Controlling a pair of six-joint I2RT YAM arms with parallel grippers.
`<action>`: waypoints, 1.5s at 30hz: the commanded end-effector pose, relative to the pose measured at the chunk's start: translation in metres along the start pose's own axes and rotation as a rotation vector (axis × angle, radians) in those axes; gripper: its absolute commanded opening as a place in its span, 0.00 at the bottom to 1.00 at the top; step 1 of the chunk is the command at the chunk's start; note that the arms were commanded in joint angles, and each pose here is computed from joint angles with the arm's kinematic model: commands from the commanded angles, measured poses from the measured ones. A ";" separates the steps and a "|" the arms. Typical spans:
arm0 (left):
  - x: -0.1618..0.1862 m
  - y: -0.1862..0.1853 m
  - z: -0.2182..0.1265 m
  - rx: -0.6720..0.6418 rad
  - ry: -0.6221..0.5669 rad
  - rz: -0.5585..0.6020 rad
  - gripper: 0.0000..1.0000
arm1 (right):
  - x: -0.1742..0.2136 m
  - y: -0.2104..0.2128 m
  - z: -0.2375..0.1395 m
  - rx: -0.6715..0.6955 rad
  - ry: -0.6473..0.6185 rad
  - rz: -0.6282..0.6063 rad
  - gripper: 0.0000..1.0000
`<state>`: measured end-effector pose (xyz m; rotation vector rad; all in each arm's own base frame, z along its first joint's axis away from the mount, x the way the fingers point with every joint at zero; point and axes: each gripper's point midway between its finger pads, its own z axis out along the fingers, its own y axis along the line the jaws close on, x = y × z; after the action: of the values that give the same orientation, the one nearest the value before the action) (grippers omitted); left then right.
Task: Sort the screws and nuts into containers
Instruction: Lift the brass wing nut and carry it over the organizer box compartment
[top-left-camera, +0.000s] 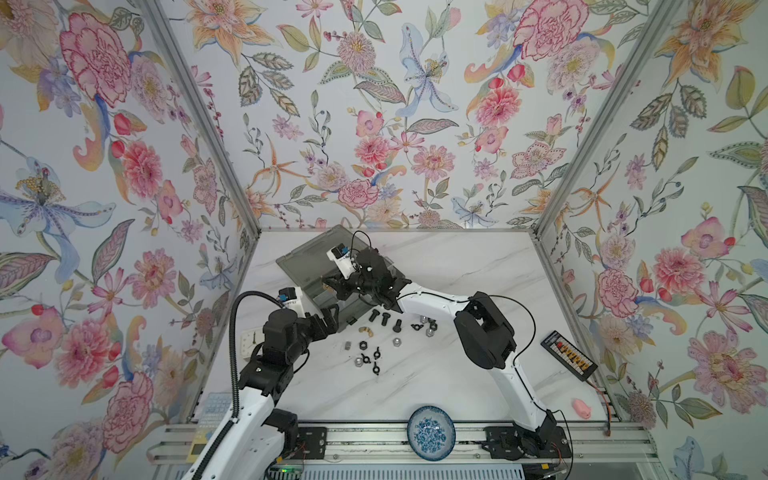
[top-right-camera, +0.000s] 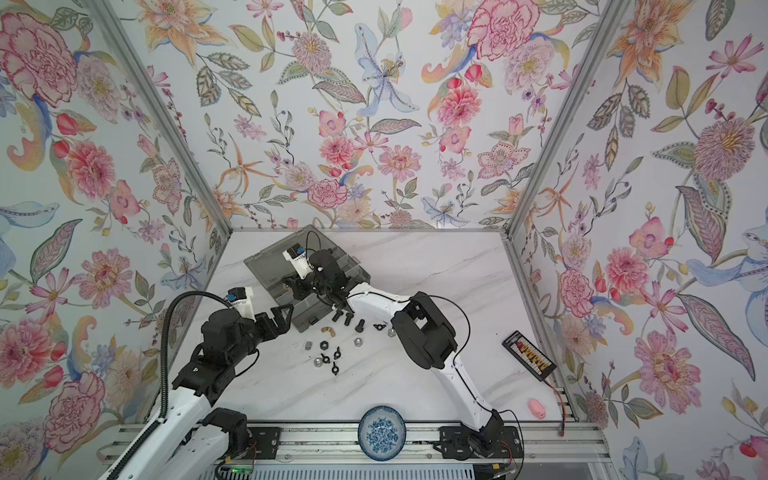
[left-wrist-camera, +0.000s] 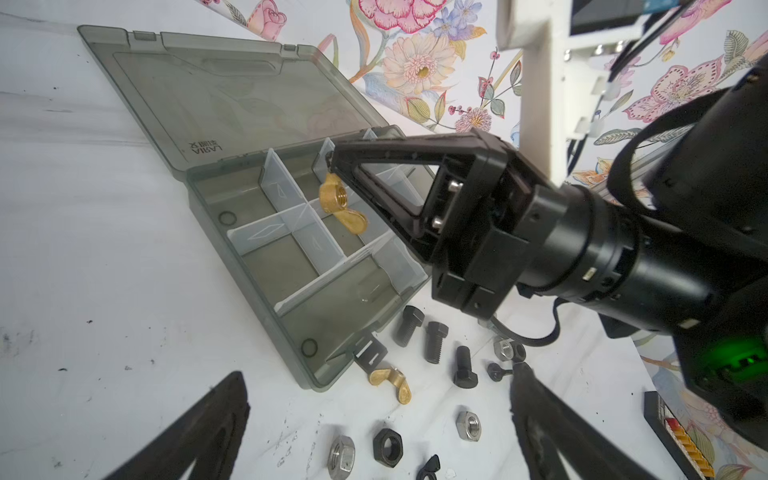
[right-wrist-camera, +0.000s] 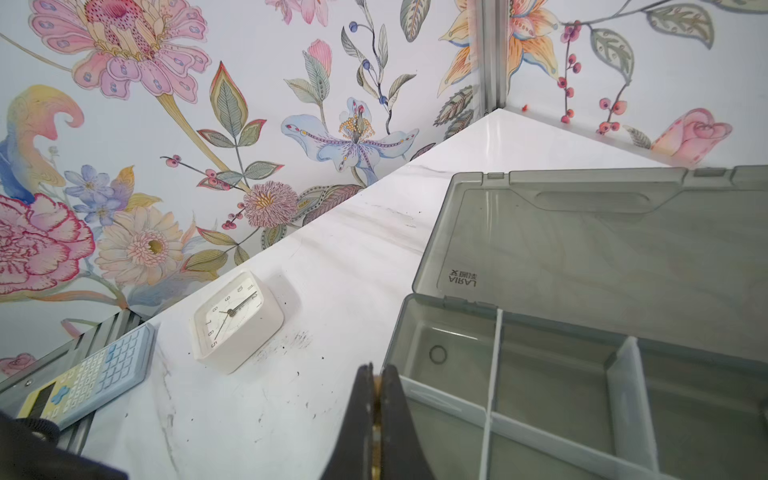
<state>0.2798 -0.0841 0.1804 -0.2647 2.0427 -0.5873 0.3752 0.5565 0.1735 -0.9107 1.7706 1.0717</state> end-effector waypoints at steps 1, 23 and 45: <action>0.009 0.005 -0.002 -0.002 0.028 0.011 0.99 | -0.010 0.002 0.009 -0.042 -0.070 0.011 0.00; 0.011 0.013 0.001 -0.023 0.029 0.013 0.99 | 0.048 -0.013 0.027 -0.044 -0.041 0.050 0.00; 0.011 0.014 0.001 -0.020 0.026 0.006 0.99 | 0.065 -0.025 0.031 0.007 -0.005 0.048 0.02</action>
<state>0.2778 -0.0788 0.1702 -0.2696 2.0651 -0.5736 0.3824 0.5663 0.1109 -0.8619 1.7812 1.1178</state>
